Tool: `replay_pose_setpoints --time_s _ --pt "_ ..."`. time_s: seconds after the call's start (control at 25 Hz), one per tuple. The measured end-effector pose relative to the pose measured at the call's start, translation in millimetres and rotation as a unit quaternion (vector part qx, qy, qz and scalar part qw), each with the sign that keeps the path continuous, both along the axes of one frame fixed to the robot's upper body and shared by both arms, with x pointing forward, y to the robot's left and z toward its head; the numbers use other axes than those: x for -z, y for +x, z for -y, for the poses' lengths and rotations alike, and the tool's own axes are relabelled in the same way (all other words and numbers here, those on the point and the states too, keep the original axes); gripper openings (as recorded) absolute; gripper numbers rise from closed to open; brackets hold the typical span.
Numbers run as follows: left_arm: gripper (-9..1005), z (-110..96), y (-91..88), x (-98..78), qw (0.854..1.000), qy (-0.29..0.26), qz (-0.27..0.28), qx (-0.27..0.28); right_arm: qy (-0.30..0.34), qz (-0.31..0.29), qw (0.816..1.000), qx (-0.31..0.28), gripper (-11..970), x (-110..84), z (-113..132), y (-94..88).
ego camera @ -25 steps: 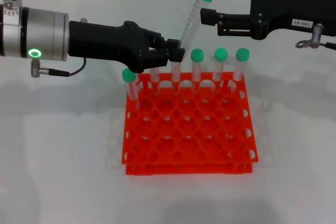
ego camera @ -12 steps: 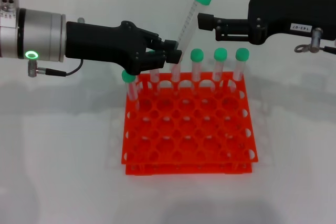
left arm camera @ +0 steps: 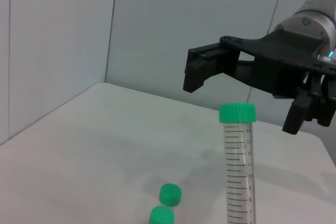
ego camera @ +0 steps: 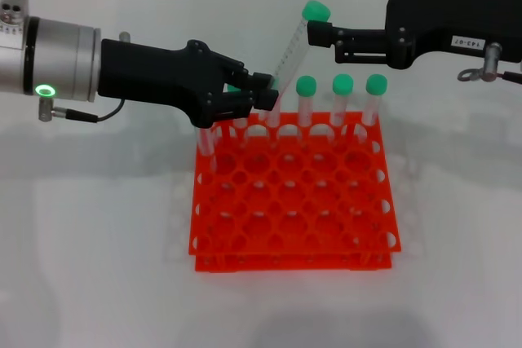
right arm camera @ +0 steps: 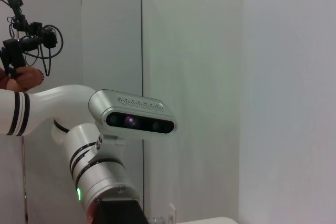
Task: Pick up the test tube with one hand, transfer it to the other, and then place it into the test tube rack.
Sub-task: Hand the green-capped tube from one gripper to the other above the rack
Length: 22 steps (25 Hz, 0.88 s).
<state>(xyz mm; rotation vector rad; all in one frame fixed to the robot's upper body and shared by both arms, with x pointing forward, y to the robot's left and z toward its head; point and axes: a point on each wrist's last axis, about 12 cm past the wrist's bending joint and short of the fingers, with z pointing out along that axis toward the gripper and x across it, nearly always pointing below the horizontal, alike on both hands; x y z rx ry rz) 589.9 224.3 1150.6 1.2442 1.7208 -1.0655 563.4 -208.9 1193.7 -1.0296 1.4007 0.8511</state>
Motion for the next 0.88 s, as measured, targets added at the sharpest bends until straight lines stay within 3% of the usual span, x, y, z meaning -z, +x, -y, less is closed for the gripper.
replay_pose_setpoints --time_s 0.88 --pt "190 -5.1 1.4 -2.5 0.999 -0.019 0.026 -0.012 0.001 0.000 1.000 0.003 814 0.1 1.6 0.0"
